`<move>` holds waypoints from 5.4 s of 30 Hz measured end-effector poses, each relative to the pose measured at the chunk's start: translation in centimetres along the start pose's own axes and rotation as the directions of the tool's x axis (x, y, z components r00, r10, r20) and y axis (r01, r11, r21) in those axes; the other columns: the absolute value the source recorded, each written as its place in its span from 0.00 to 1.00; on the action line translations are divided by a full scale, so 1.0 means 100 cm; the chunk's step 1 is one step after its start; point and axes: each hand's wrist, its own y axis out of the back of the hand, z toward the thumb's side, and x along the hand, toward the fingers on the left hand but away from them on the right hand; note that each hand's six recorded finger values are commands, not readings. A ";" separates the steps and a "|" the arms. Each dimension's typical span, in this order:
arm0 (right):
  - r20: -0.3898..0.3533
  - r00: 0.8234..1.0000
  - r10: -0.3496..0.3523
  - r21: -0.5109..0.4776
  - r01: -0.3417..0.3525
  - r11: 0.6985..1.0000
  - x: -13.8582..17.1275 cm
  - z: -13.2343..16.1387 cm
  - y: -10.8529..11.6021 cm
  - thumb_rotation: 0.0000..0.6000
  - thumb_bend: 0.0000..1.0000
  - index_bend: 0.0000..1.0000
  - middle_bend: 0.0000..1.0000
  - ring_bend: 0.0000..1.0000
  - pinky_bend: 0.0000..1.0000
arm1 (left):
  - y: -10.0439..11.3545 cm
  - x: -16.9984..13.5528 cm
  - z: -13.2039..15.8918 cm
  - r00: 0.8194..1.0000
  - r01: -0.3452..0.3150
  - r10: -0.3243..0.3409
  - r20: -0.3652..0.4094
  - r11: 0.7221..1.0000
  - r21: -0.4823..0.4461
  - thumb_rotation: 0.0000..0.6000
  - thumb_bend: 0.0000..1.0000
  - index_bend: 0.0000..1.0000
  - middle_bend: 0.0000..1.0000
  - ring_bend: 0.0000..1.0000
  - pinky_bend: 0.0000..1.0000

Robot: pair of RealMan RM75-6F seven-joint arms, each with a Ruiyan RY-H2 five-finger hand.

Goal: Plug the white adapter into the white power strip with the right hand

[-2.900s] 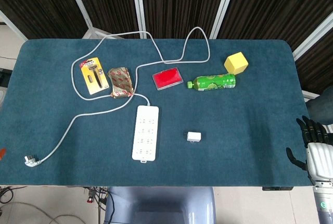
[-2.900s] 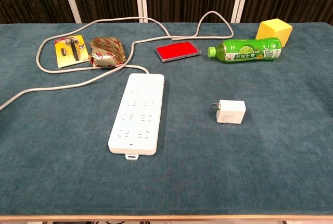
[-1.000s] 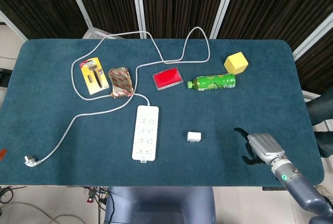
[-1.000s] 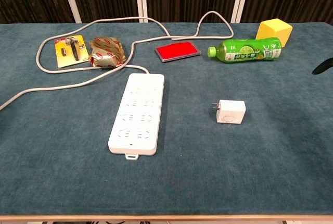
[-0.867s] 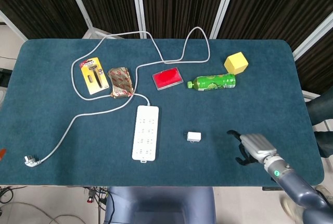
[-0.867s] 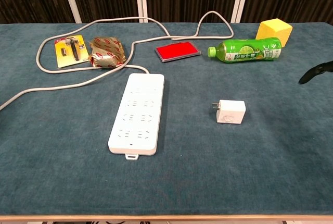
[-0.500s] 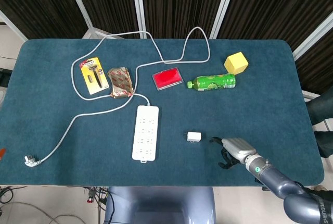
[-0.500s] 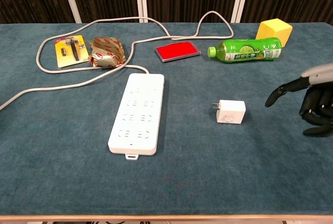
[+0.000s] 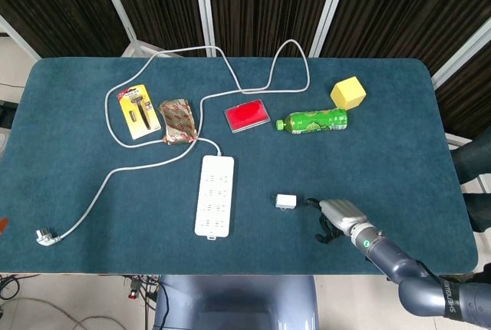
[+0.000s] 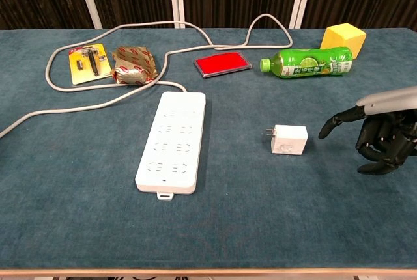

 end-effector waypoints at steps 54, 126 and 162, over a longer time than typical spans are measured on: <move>-0.152 0.988 -0.023 -0.061 0.014 0.998 -0.011 0.062 0.018 1.00 0.41 0.16 0.77 0.83 0.77 | -0.002 0.003 0.000 1.000 0.005 -0.004 -0.007 1.000 0.009 1.00 0.10 0.20 0.00 0.00 0.00; 0.108 0.908 -0.406 -0.101 0.416 0.904 -0.086 0.089 -0.020 1.00 0.41 0.44 0.45 0.39 0.14 | -0.002 0.003 -0.001 1.000 0.007 -0.007 -0.005 1.000 0.007 1.00 0.10 0.20 0.00 0.00 0.00; -0.127 0.912 -0.390 0.164 0.407 0.899 -0.058 0.139 0.048 1.00 0.61 0.66 0.58 0.49 0.22 | -0.001 0.002 -0.001 1.000 0.004 -0.004 -0.006 1.000 0.005 1.00 0.10 0.20 0.00 0.00 0.00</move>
